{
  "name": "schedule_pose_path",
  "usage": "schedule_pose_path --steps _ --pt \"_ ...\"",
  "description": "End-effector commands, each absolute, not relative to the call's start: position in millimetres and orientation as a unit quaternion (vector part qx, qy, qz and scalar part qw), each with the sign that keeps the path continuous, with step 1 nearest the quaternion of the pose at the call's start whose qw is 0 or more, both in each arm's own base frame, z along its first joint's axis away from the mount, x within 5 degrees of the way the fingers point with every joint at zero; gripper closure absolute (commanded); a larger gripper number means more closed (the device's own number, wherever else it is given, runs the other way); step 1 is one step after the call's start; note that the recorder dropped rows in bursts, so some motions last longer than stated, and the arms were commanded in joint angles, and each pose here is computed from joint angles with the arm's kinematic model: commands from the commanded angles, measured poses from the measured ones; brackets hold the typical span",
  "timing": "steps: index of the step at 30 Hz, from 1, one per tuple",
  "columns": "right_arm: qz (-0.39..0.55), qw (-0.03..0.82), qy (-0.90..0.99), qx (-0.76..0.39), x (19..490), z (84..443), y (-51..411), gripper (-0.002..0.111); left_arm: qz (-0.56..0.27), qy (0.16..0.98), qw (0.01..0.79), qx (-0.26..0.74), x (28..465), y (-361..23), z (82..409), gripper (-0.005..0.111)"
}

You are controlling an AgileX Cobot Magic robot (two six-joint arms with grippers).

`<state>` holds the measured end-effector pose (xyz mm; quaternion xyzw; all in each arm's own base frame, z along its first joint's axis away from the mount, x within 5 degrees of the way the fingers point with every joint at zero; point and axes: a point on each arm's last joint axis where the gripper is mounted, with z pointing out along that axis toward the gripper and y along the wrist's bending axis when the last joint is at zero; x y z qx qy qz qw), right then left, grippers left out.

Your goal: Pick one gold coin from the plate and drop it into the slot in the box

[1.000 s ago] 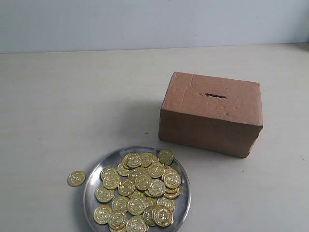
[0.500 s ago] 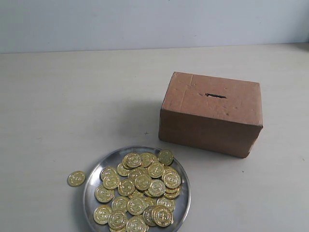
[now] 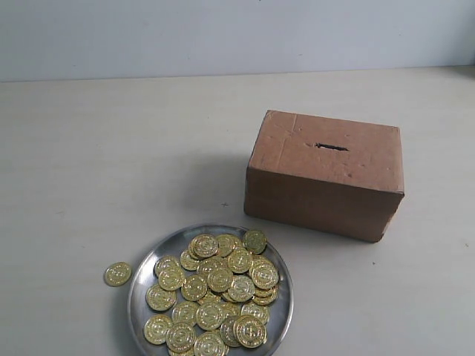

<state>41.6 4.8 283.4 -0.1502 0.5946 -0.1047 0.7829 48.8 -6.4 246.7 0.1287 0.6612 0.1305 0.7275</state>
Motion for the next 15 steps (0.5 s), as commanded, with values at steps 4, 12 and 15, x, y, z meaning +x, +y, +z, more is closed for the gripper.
schedule_pose_path --steps 4,12,15 --pt "-0.107 0.753 0.629 -0.161 50 243 5 0.108 0.162 0.693 0.691 0.131 57 0 206 0.107" --pt "-0.089 0.698 0.691 -0.168 56 204 6 0.108 0.285 0.679 0.626 0.258 56 2 200 0.107" --pt "-0.089 0.693 0.695 -0.169 56 203 6 0.108 0.28 0.686 0.616 0.268 56 1 198 0.107"
